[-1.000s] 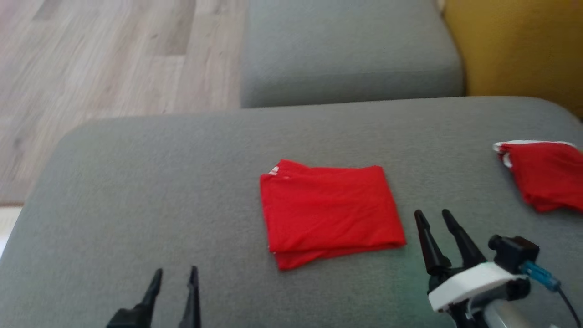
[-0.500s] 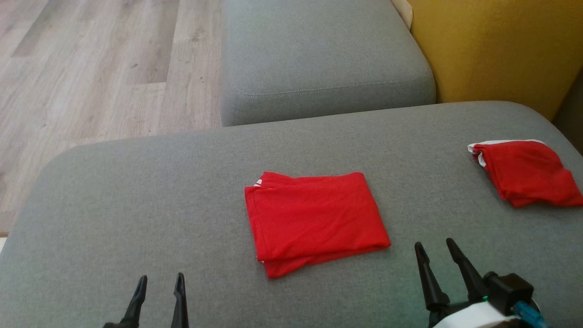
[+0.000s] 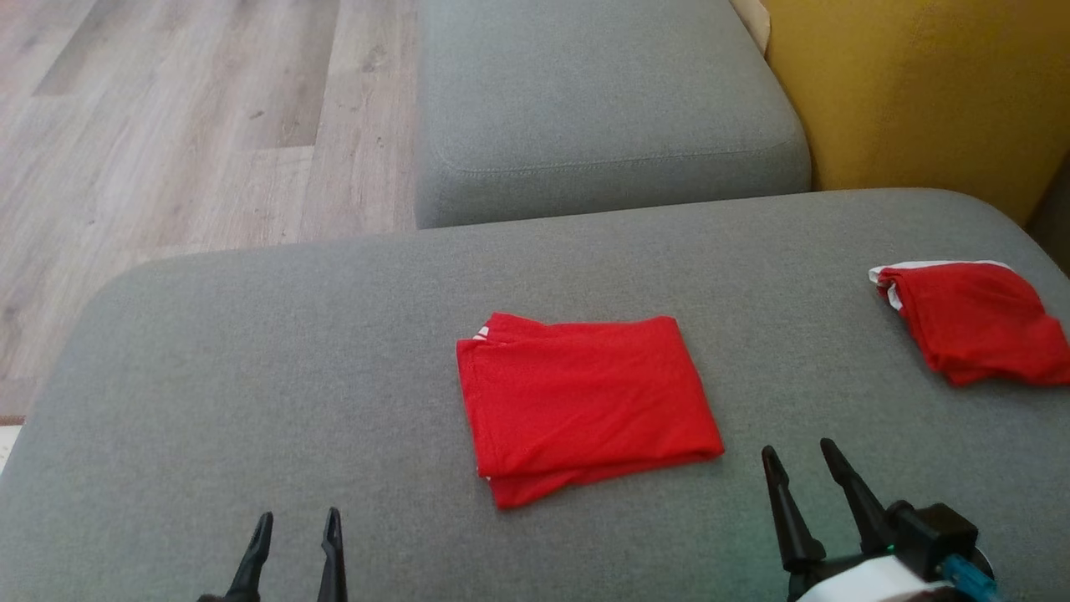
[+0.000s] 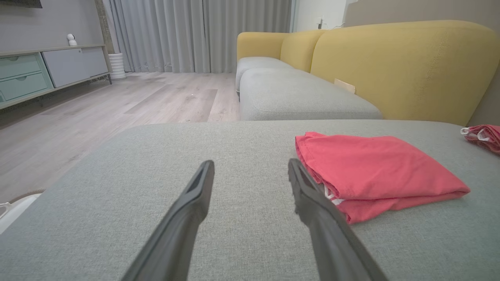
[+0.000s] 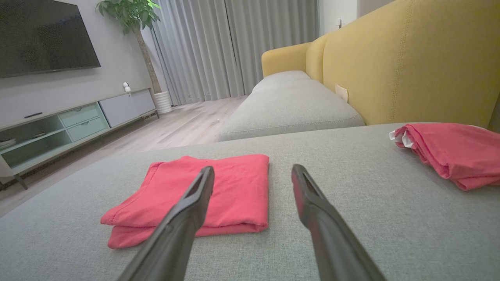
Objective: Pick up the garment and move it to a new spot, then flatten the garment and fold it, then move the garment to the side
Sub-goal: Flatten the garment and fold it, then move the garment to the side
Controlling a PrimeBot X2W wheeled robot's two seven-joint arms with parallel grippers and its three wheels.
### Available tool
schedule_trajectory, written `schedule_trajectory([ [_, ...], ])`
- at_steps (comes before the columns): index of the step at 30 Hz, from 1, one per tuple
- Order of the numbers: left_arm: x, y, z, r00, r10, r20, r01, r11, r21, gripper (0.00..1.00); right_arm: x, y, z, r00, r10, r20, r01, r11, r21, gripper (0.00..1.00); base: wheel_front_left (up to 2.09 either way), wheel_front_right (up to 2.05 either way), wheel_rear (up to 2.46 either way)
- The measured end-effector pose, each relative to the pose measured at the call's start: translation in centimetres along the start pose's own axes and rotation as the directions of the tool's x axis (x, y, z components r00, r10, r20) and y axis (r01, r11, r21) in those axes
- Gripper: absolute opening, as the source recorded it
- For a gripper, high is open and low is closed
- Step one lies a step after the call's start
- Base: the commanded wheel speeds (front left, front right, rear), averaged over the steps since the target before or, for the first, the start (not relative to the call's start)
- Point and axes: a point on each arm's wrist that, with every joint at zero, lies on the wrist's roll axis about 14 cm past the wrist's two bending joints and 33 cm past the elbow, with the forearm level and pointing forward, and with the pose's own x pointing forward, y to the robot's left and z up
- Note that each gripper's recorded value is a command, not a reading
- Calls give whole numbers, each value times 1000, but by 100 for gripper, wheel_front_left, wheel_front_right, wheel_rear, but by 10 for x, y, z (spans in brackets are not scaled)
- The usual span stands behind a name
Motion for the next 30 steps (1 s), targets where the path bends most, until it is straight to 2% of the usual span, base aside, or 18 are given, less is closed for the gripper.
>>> schedule_trajectory([
  [22, -3, -1, -4, 1000, -17, -10, 17, 1000, 1, 100, -3, 5, -7, 1000, 12, -21, -12, 1000, -7, 100, 0, 0, 0],
  [30, -1, -5, -12, 999, -22, -47, 21, 1000, -12, 100, 5, 4, -22, 997, 22, -78, -22, 1000, -4, 100, 0, 0, 0],
])
